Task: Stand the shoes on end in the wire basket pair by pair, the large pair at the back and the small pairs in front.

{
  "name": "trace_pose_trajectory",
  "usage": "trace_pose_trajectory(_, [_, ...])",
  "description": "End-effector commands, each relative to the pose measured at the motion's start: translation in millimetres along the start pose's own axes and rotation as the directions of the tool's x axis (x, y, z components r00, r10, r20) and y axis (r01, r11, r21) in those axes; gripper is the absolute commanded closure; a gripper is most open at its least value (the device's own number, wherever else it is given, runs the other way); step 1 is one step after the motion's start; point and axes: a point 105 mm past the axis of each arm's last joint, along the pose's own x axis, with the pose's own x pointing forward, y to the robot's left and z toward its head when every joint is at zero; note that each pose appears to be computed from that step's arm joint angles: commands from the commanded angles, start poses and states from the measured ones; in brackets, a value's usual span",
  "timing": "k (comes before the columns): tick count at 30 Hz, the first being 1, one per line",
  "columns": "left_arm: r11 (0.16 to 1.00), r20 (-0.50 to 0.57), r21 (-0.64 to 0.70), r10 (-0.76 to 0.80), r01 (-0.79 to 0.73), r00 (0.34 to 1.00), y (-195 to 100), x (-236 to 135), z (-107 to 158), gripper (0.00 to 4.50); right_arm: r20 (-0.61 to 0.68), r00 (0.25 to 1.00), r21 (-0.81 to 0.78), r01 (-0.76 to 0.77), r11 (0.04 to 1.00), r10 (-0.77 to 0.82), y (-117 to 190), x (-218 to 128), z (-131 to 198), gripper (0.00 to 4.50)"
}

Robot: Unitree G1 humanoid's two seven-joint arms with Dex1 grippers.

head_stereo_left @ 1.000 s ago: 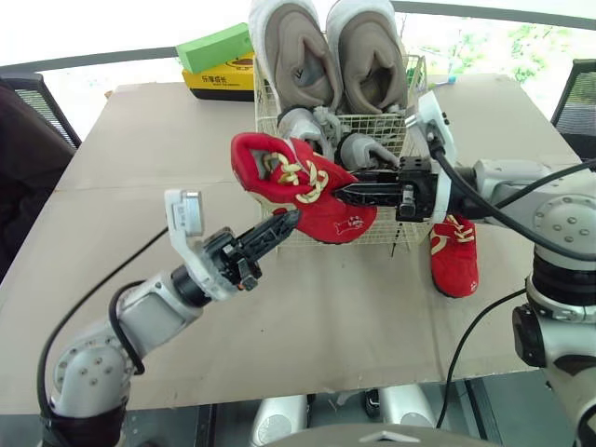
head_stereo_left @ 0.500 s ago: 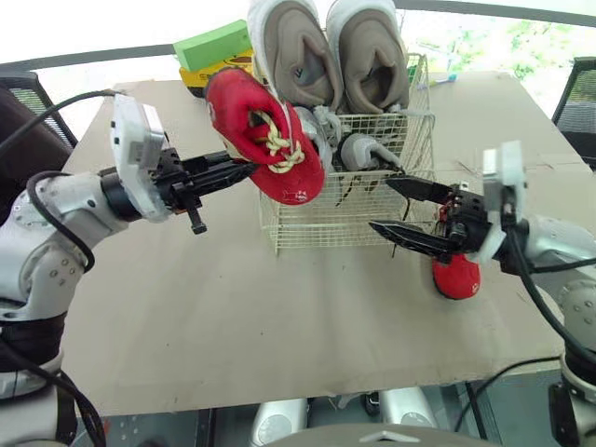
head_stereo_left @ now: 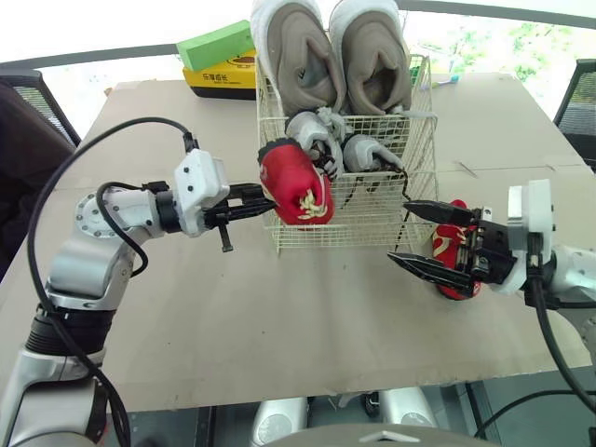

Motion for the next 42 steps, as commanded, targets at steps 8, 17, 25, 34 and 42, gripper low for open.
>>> trace_pose_trajectory(8, [0.993, 0.032, -0.118, 0.031, -0.027, 0.999, 7.8, -12.5, 12.0, 1.57, -0.014, 1.0, -0.03, -0.006, 1.0, 0.006, 5.2, -2.3, -3.0, 0.87])
trace_pose_trajectory(17, [0.859, 0.403, -0.51, 0.19, 0.047, 0.895, 25.6, -55.0, 89.2, 1.19, -0.106, 0.988, -0.013, 0.114, 0.993, -0.115, -15.6, -24.8, -22.2, 0.87])
trace_pose_trajectory(25, [0.75, 0.485, -0.487, -0.193, 0.446, 0.853, -68.6, -5.7, 112.6, 1.19, -0.339, 0.887, 0.056, 0.352, 0.934, -0.313, -37.5, -72.6, -20.2, 0.87])
trace_pose_trajectory(34, [0.869, 0.26, -0.366, -0.247, 0.332, 0.934, -108.1, 21.3, 81.4, 1.19, -0.651, 0.656, 0.087, 0.563, 0.822, -0.381, -91.3, -106.1, -54.7, 0.87])
trace_pose_trajectory(42, [0.914, 0.152, -0.337, -0.185, 0.227, 0.971, -115.6, 12.6, 57.3, 1.07, -0.74, 0.611, 0.225, 0.618, 0.754, -0.28, -134.1, -104.8, -96.9, 1.71])
